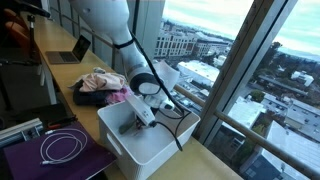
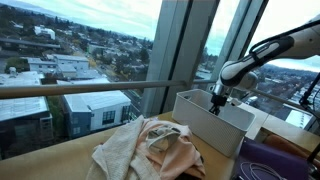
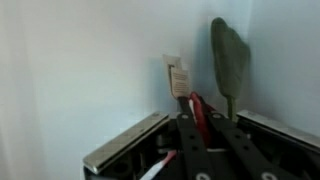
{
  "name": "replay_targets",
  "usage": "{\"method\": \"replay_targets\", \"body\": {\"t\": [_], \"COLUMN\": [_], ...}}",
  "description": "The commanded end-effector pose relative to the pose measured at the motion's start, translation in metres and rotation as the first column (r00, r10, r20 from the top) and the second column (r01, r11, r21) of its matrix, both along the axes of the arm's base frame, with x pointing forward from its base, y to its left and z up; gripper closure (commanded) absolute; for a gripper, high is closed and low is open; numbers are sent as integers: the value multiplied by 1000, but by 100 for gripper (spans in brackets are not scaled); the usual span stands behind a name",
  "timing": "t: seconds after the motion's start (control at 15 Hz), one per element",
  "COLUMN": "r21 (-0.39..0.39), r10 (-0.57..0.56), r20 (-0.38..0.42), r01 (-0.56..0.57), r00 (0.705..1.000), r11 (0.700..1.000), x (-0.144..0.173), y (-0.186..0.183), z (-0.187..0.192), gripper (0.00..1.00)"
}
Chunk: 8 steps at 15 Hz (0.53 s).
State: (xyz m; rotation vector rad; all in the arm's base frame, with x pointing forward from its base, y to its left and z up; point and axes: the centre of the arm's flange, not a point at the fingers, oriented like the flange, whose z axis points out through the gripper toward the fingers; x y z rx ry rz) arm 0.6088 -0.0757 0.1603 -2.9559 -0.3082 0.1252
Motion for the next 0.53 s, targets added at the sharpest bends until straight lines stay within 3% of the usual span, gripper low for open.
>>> {"method": "replay_targets", "body": {"t": [0.0, 0.27, 0.47], "r21": [-93, -203, -248], "r10": [-3, 10, 27], "r20": [82, 178, 247], "r01": [11, 26, 37], "r00": [997, 984, 969], "r11": [996, 979, 968], "x": [-23, -22, -20], "y": [-15, -3, 58], "z": [84, 174, 225], "gripper": [97, 97, 97]}}
